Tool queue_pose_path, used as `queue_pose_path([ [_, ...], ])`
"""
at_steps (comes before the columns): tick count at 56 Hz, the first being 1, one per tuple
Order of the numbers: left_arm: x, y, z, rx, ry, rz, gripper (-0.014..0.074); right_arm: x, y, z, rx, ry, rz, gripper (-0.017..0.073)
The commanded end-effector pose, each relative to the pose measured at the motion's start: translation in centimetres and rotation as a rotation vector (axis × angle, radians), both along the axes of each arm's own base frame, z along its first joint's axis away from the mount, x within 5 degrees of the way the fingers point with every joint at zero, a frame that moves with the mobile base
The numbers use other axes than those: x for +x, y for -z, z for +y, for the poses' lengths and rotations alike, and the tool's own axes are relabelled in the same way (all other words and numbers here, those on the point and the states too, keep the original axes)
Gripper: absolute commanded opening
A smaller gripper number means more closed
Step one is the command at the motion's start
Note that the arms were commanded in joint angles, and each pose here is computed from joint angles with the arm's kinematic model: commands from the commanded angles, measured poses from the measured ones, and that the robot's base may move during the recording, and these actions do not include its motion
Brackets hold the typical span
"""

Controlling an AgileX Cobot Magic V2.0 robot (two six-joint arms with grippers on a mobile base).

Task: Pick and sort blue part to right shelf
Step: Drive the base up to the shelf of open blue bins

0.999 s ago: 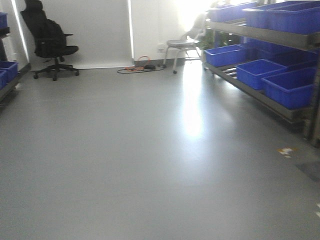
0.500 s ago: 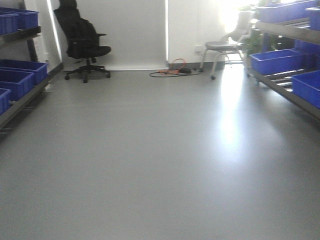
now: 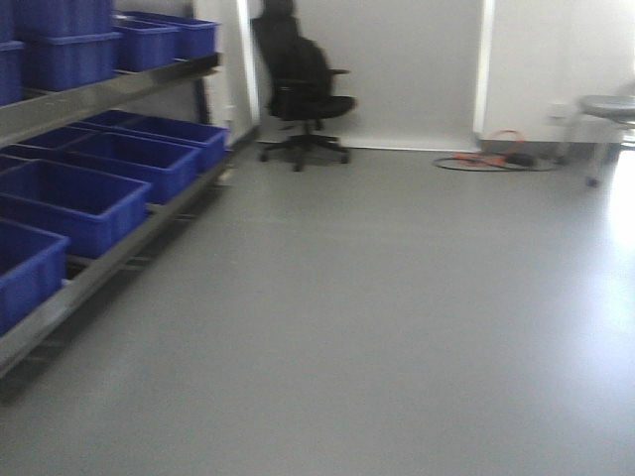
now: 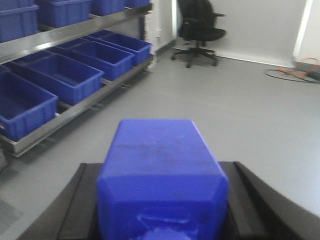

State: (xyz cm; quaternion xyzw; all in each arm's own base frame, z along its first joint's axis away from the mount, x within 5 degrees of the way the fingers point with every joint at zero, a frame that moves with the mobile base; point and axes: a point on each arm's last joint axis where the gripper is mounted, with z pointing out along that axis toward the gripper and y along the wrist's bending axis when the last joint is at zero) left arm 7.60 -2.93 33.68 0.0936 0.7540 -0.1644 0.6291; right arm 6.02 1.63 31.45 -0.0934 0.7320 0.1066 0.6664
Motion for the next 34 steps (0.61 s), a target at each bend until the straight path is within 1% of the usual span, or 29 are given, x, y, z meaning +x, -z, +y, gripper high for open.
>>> queue_pose_path([
  [1,-0.01,-1.75,-0.2,-0.041,0.022,-0.1,0.0283,0.02,-1.59,0.09,0.011,-0.009,-0.106,0.0206],
  [34,-0.01,-1.75,-0.2,-0.041,0.022,-0.1,0.0283,0.02,-1.59,0.09,0.011,-0.009,-0.106,0.0206],
])
